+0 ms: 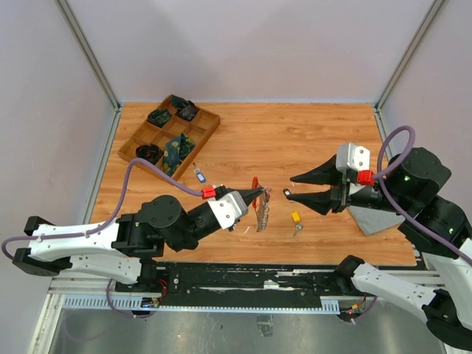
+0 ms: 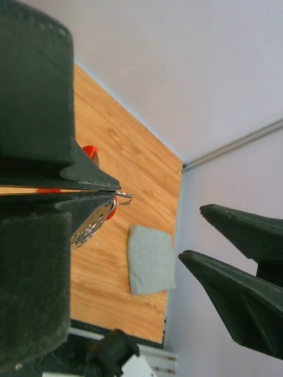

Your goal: Put the keys on the keyring

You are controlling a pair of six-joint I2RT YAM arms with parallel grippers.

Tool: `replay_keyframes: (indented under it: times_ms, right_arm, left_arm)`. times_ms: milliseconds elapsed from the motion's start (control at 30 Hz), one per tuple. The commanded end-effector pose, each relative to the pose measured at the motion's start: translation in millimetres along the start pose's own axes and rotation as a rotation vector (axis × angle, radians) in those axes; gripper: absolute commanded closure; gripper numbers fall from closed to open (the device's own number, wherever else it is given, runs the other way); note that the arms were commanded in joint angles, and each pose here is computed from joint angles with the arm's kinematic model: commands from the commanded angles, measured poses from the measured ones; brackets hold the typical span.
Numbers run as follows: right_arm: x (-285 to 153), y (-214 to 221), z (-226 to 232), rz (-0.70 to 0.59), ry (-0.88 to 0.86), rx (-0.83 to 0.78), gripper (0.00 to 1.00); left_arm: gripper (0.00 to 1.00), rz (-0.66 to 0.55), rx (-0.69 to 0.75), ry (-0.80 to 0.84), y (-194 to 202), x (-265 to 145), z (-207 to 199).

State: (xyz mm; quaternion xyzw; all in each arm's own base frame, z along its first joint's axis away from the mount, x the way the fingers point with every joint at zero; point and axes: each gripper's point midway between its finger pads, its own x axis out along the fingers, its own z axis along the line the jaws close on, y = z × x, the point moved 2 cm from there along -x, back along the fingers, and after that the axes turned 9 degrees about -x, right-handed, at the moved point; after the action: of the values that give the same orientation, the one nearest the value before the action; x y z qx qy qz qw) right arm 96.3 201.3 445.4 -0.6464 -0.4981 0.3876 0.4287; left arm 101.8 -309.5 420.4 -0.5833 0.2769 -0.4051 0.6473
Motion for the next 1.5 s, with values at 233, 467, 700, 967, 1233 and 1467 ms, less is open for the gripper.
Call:
replay_keyframes:
  times_ms: [233, 467, 700, 967, 1233, 1467]
  right_arm:
    - [12.3, -16.7, 15.9, -0.132, -0.143, -0.067, 0.59]
    - [15.0, -17.5, 26.7, -0.155, -0.222, -0.035, 0.59]
    - [17.0, -18.6, 31.7, -0.190, -0.246, -0.001, 0.62]
    - [20.6, -18.7, 32.7, -0.207, -0.262, 0.024, 0.67]
    - [22.9, -15.3, 33.7, -0.198, -0.273, 0.041, 0.74]
    - [27.8, -10.2, 36.5, -0.178, -0.315, 0.067, 0.79]
  left_arm:
    - [0.99, -0.216, -0.343, 0.159, -37.6, -16.4, -24.1]
    - [0.99, -0.256, -0.415, 0.180, -40.1, -21.2, -26.2]
    - [0.99, -0.272, -0.428, 0.197, -42.1, -22.2, -28.6]
    - [0.99, -0.268, -0.425, 0.201, -40.5, -20.3, -30.9]
    - [1.00, -0.262, -0.416, 0.204, -37.9, -17.1, -33.4]
    - [0.99, -0.262, -0.414, 0.208, -36.9, -16.5, -34.9]
